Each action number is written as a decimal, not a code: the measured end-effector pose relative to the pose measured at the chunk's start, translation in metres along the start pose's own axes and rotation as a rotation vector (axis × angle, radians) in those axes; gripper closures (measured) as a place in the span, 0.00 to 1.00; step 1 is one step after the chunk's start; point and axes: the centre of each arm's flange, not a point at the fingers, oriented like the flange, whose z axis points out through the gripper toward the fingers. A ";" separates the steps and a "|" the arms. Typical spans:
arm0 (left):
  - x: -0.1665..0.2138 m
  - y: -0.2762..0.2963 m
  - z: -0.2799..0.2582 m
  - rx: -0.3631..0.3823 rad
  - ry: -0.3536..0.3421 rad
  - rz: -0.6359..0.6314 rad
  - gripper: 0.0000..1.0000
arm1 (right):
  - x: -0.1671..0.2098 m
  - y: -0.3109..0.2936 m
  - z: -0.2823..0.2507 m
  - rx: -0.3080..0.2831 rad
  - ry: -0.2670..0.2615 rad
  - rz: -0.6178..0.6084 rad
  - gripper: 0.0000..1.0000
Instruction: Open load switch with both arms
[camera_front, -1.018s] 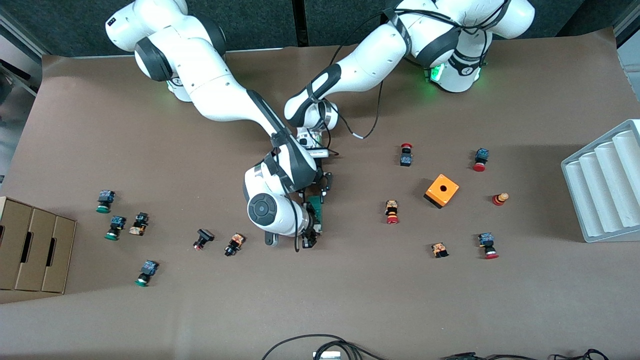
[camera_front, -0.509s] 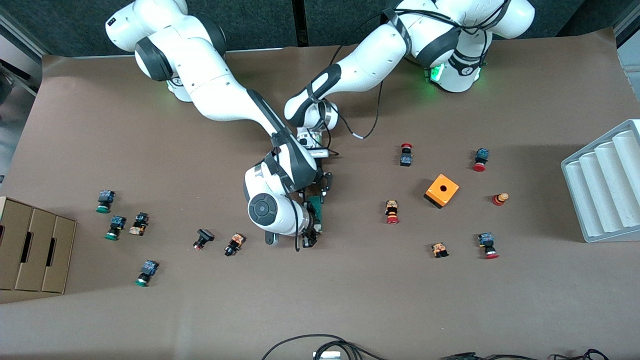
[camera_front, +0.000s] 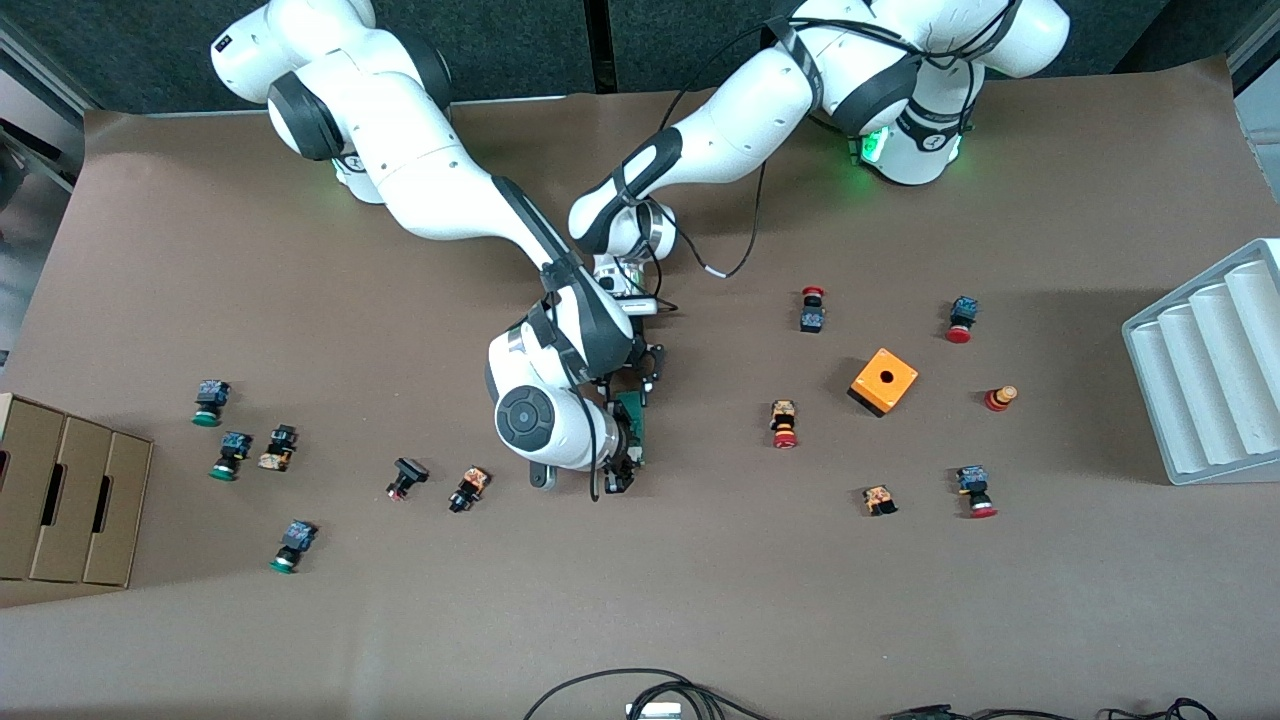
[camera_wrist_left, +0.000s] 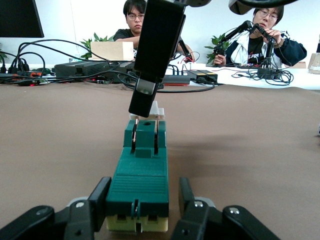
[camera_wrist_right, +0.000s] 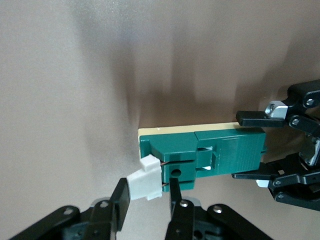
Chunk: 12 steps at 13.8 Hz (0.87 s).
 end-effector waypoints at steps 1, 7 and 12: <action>0.000 0.000 0.000 0.000 0.000 0.000 0.39 | 0.000 0.000 0.000 -0.001 0.000 0.000 0.61; 0.000 0.000 0.000 0.001 0.002 0.001 0.39 | -0.002 0.004 -0.010 -0.021 0.001 -0.002 0.61; -0.001 0.000 -0.001 0.001 0.004 0.001 0.39 | -0.003 0.006 -0.012 -0.025 0.001 -0.002 0.61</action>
